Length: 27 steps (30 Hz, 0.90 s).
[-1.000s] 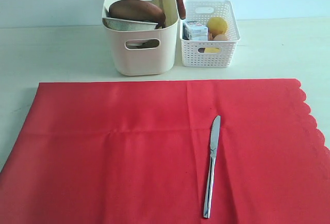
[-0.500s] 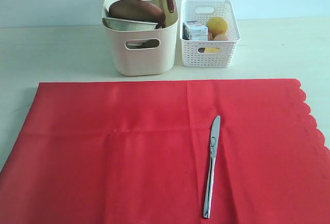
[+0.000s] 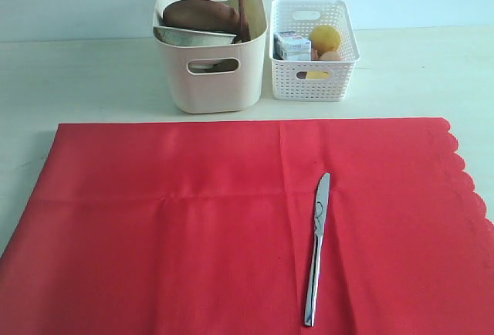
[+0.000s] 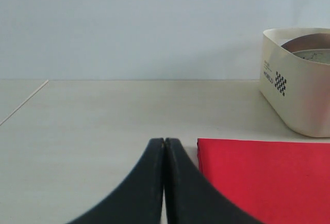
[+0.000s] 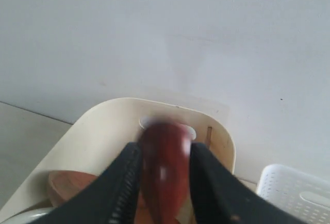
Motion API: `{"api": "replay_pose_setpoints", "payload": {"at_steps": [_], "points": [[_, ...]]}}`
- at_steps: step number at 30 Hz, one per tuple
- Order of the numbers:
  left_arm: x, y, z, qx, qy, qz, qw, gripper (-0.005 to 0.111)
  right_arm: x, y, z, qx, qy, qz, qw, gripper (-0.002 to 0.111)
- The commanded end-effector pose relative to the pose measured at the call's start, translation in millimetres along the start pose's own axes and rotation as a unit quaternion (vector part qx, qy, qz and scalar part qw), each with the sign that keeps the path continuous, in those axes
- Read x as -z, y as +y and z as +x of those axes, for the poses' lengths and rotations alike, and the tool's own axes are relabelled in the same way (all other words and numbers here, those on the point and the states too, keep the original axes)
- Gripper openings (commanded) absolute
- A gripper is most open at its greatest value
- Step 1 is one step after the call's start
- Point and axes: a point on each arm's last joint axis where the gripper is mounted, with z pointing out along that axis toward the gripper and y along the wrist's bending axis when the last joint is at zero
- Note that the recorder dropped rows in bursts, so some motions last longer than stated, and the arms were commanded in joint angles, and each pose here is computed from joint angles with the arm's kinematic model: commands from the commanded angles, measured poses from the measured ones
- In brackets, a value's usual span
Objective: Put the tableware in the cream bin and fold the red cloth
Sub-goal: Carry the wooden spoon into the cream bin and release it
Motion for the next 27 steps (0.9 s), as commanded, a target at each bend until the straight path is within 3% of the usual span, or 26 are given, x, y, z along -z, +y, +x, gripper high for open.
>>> {"api": "replay_pose_setpoints", "payload": {"at_steps": [1,14,27], "points": [[0.4,-0.6,-0.2,0.004,-0.003,0.004,1.0,0.003,1.3,0.2,-4.3,0.004,-0.011,0.0,1.0,0.043],[0.4,-0.6,-0.2,0.004,-0.003,0.004,1.0,0.003,23.0,-0.9,-1.1,0.049,0.113,0.013,0.992,0.042],[0.4,-0.6,-0.2,0.004,-0.003,0.004,1.0,0.003,61.0,0.4,-8.9,0.012,0.209,0.025,0.978,0.026]]}}
